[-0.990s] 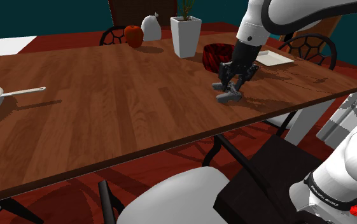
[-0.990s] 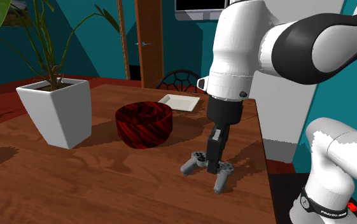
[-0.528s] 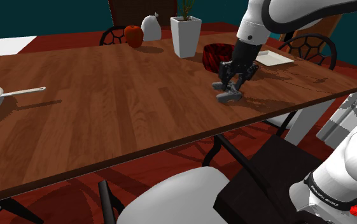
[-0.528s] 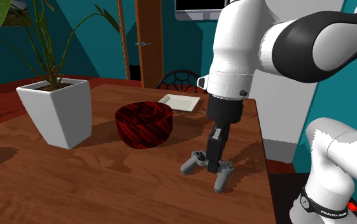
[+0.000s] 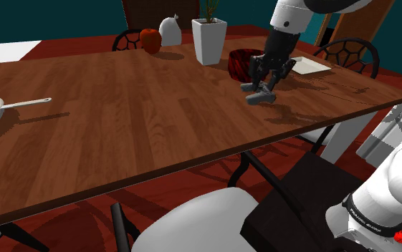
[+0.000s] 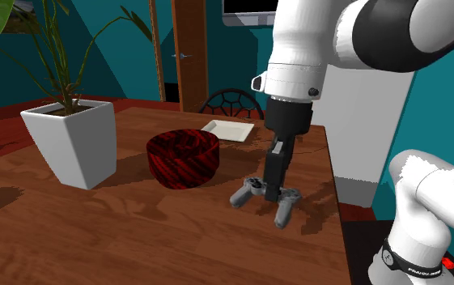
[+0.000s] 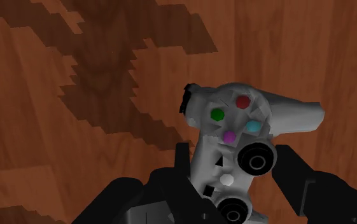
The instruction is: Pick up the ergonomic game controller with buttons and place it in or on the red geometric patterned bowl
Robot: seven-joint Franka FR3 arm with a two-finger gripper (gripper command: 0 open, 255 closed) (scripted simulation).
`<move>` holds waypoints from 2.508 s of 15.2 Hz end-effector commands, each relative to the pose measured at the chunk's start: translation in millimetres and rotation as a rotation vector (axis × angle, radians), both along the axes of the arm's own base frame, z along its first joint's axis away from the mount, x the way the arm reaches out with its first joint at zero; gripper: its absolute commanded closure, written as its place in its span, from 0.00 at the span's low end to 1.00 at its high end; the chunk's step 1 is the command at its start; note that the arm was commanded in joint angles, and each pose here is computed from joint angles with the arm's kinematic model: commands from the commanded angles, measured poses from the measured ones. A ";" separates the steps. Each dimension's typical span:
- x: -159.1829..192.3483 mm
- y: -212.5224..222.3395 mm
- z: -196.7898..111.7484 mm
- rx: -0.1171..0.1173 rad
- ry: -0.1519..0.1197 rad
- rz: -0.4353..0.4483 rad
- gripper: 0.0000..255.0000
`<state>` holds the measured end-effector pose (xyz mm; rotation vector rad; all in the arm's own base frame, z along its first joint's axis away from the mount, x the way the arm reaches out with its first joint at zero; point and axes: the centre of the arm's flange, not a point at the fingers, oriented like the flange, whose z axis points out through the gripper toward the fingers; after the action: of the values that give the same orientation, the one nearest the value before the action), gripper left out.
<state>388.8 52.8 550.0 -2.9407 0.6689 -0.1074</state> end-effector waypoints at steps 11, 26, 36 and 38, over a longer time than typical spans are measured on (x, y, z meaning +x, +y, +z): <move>-0.3 0.4 63.5 0.000 0.000 0.000 1.00; 26.2 -28.7 129.9 0.000 0.000 0.000 1.00; 114.7 -125.6 143.6 0.000 0.000 0.000 1.00; 132.4 -145.0 146.4 0.000 0.000 0.000 1.00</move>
<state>510.5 -85.7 694.5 -2.9401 0.6701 -0.1063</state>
